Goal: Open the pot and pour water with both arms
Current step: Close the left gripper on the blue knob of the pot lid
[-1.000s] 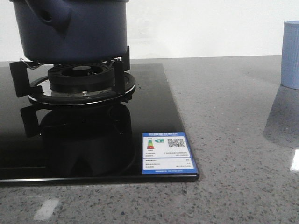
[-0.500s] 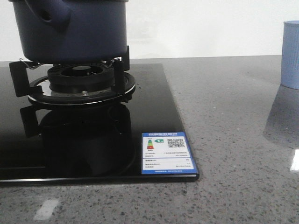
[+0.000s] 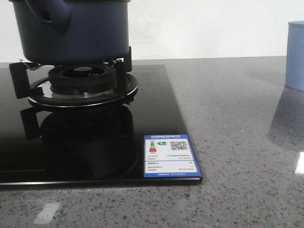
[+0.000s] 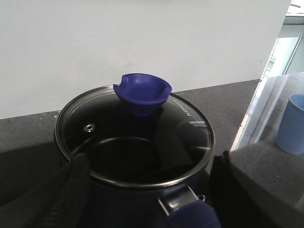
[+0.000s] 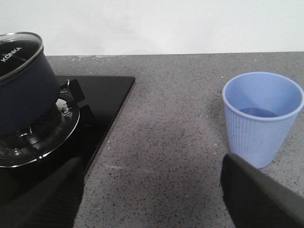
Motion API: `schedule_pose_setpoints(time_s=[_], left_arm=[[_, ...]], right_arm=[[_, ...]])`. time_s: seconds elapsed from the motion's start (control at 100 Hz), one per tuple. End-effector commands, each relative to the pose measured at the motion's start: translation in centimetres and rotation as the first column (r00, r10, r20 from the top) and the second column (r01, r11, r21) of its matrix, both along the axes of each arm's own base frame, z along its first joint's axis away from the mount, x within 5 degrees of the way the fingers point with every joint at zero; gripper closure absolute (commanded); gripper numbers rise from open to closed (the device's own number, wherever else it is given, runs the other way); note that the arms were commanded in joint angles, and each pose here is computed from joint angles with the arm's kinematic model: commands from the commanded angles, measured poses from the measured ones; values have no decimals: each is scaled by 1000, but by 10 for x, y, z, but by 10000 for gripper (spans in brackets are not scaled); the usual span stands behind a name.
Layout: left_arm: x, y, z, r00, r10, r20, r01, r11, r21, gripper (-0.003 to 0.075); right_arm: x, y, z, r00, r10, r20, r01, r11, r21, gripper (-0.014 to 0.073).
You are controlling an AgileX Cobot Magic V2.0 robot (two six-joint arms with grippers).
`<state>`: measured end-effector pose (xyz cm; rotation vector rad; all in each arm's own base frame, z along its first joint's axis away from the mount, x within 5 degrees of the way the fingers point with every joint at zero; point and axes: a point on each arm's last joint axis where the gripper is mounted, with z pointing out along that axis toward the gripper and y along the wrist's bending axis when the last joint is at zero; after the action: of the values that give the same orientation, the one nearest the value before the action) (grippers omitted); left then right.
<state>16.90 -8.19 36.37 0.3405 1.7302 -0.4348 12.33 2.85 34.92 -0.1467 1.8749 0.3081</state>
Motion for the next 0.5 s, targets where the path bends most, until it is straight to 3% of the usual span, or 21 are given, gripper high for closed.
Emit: schedule_pose_setpoints(time_s=[0.0, 0.18, 0.49], left_arm=[[12, -5, 15, 993, 46, 105, -39, 997, -68, 220], [37, -14, 7, 990, 86, 112, -79, 995, -67, 153], [78, -35, 15, 991, 78, 105, -75, 997, -33, 151]], right_arm=[[2, -2, 16, 996, -22, 83, 21, 1000, 3, 57], [2, -2, 16, 996, -21, 82, 21, 1000, 2, 57], [2, -2, 16, 996, -21, 82, 21, 1000, 2, 57]])
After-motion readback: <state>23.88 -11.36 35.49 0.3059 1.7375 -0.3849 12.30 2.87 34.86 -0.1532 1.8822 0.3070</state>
